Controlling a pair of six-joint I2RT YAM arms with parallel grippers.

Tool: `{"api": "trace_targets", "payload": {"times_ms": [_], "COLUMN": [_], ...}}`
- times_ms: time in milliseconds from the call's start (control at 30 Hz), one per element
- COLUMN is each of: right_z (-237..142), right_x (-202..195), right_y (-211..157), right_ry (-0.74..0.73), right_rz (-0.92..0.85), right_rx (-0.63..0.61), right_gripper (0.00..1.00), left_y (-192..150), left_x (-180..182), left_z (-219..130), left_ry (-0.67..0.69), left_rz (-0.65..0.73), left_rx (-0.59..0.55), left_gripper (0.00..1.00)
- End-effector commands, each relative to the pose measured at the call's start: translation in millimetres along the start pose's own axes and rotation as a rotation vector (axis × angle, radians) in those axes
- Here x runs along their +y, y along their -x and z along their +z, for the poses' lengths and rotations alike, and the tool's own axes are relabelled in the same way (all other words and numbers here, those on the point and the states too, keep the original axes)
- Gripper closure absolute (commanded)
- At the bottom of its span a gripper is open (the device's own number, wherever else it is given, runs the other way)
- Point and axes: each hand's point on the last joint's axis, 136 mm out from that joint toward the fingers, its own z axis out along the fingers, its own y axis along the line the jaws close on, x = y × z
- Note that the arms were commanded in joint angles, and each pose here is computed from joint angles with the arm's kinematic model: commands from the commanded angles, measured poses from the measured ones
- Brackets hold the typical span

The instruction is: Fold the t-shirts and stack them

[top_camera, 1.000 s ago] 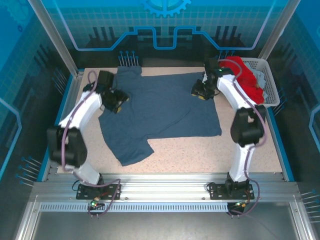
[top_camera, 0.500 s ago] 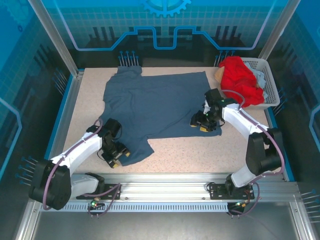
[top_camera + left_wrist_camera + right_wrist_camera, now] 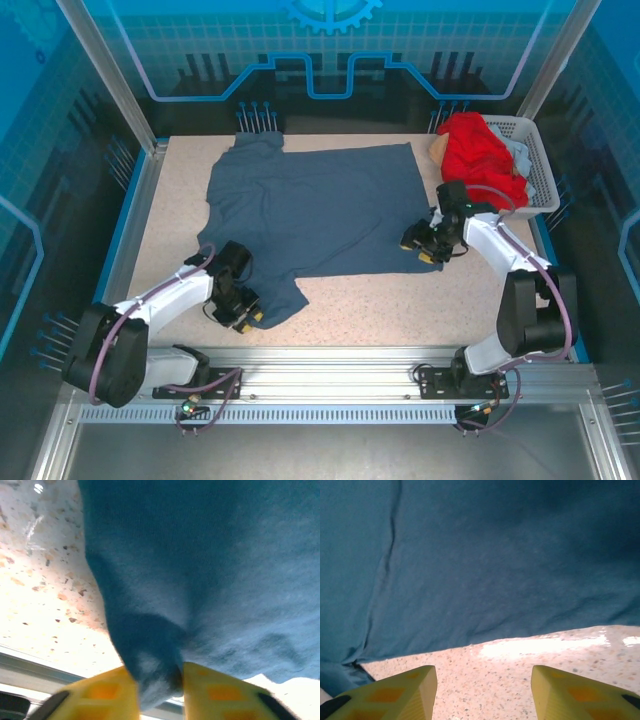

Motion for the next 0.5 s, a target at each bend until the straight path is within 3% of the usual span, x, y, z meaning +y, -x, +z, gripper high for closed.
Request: {"api": "trace_targets", "payload": {"times_ms": [0, 133, 467], "right_z": [-2.3, -7.1, 13.2], "right_x": [-34.1, -68.1, -92.6], "right_y": [-0.5, 2.8, 12.7], "right_ry": [-0.109, -0.215, -0.272], "right_rz": [0.09, 0.2, 0.293], "right_rx": [-0.01, -0.043, 0.0], "right_gripper": [0.47, 0.47, 0.56], "left_y": [5.5, 7.4, 5.0], "left_x": [2.7, 18.2, 49.5], "left_z": [-2.2, -18.4, -38.7], "left_ry": [0.02, 0.051, 0.059], "left_rz": [-0.026, -0.054, -0.135], "left_rx": [-0.045, -0.11, -0.198], "left_gripper": [1.0, 1.0, 1.0]}}
